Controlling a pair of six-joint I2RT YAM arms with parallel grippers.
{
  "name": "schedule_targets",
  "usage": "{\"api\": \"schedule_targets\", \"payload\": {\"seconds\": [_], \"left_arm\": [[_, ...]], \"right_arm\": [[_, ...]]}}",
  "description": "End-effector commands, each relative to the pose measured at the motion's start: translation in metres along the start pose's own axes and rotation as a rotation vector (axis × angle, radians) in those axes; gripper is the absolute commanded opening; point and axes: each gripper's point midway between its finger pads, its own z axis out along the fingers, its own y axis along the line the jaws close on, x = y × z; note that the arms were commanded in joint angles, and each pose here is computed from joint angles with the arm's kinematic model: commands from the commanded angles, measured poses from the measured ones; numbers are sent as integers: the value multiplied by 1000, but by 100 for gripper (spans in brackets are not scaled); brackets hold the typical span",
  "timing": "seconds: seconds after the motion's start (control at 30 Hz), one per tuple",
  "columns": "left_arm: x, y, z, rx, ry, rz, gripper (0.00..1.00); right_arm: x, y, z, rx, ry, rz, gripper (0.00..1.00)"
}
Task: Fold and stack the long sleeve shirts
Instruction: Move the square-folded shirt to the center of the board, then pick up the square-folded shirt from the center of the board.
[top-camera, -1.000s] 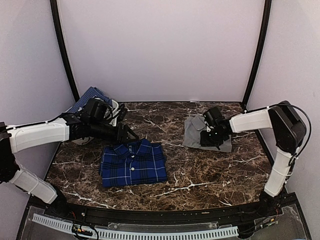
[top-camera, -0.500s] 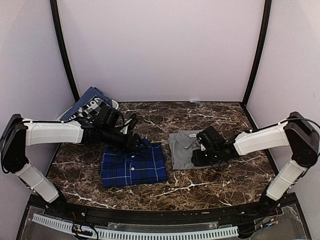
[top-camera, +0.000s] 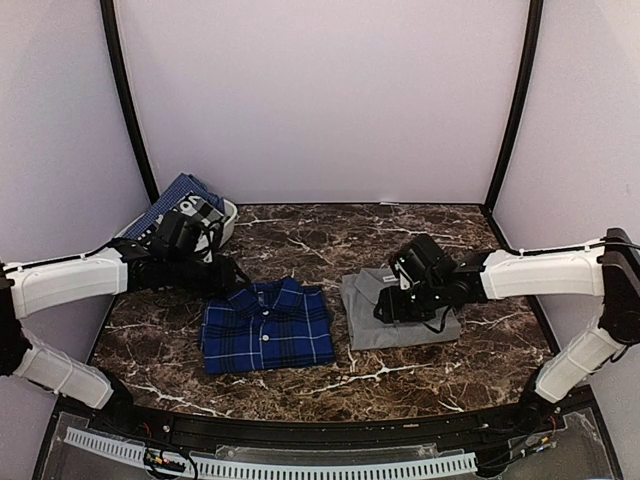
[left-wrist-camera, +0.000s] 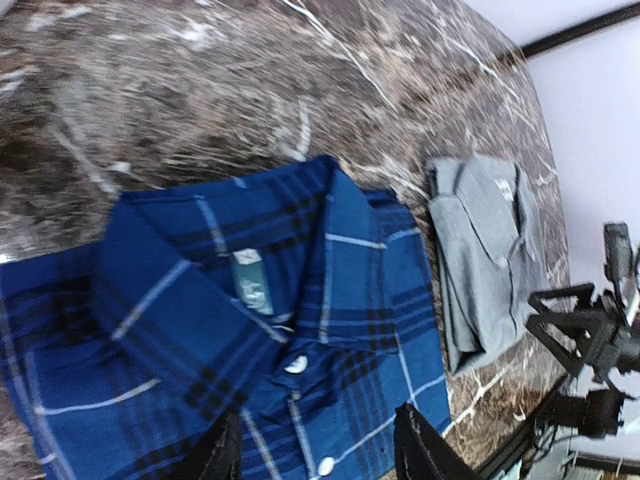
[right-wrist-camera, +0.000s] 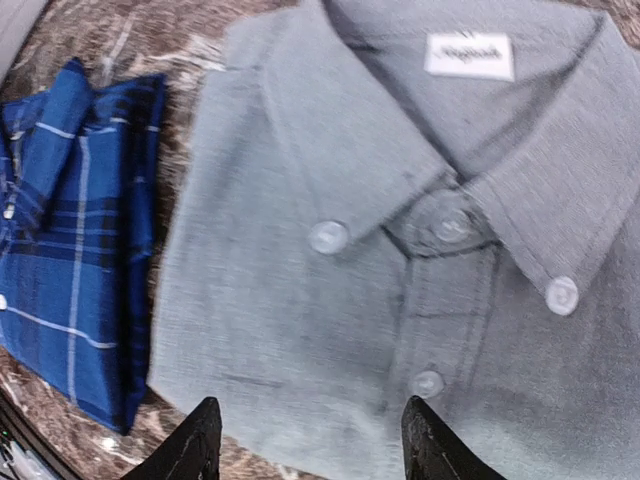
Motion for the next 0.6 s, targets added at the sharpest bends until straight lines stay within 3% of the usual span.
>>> {"api": "schedule_targets", "payload": {"seconds": [0.0,0.27,0.57], "left_arm": [[6,62,-32,-218,-87,-126,50],[32,124,-58,-417,-143,-229,52],[53,129,-29,-297,-72,-243,60]], "right_arm": [[-20,52,-13,-147,-43,-16,59],[-23,111,14,-216,-4,-100,60],[-23,136,56,-222,37,-129,61]]}}
